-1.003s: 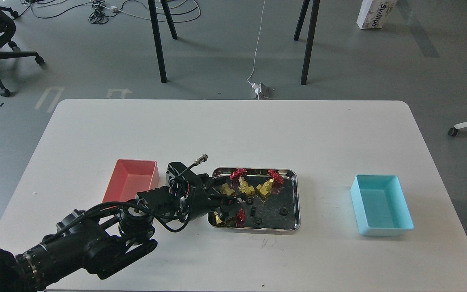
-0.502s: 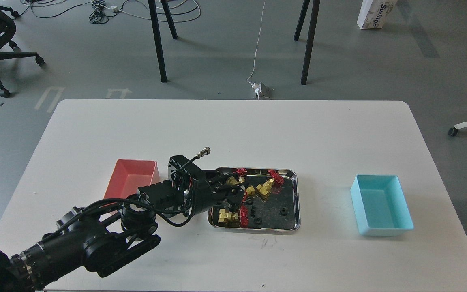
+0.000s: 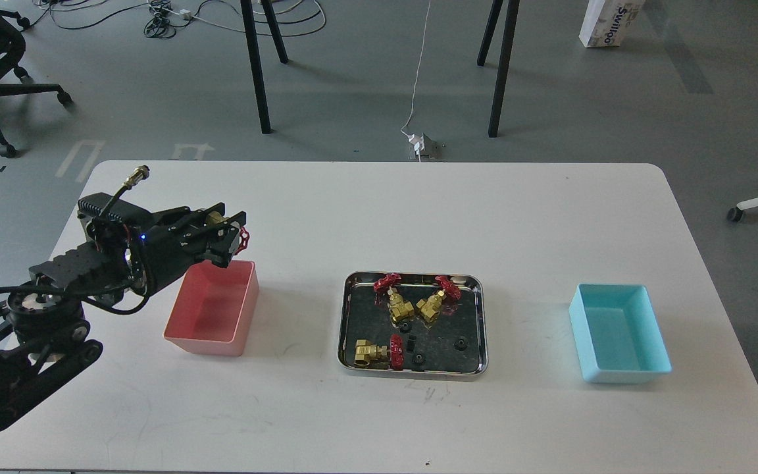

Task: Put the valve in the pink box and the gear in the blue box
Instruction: 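Carry the held item with the left gripper into the pink box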

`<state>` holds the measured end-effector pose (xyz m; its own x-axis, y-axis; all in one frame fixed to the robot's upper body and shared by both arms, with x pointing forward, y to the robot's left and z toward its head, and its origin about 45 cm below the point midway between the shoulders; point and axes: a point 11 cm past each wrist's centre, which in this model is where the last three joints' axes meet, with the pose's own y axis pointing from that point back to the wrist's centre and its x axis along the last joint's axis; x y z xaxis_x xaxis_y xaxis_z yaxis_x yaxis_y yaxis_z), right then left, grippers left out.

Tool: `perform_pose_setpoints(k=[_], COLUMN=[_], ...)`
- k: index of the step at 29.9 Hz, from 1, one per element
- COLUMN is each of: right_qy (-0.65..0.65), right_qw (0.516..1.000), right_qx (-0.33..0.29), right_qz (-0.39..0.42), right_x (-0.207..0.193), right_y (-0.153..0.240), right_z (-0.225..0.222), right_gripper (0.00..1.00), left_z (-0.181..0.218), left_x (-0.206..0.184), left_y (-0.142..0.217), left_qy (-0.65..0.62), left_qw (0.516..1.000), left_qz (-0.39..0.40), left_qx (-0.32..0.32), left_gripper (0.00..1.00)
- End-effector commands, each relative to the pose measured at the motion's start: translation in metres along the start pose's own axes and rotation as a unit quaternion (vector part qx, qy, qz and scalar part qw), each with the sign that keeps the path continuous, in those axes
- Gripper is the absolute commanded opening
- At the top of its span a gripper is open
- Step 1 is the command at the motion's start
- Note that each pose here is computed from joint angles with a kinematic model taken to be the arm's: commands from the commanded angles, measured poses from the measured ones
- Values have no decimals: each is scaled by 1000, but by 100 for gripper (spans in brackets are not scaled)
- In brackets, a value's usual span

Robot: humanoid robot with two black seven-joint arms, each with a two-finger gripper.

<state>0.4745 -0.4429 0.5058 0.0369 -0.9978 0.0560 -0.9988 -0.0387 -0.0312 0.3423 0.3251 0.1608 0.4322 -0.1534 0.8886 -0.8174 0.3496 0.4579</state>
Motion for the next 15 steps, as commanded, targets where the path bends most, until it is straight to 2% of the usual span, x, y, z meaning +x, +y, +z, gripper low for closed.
perform_pose_setpoints(k=[1, 11, 14, 15], right_qy=[1, 0, 4, 4], right_qw=[1000, 1000, 1000, 1000], right_qx=[-1, -3, -3, -3], right_qz=[0, -6, -4, -4], right_x=[-1, -9, -9, -9], right_y=[-1, -7, -8, -8], right_z=[1, 3, 3, 3], right_gripper=[99, 99, 99, 99], left_z=[-9, -8, -8, -7], left_x=[-24, -52, -54, -54], left_y=[16, 24, 24, 24], left_qy=[4, 16, 17, 18], left_qw=[1000, 999, 999, 999], left_qz=[-12, -35, -38, -38], left_qx=[13, 15, 15, 14], left_gripper=[12, 14, 22, 28])
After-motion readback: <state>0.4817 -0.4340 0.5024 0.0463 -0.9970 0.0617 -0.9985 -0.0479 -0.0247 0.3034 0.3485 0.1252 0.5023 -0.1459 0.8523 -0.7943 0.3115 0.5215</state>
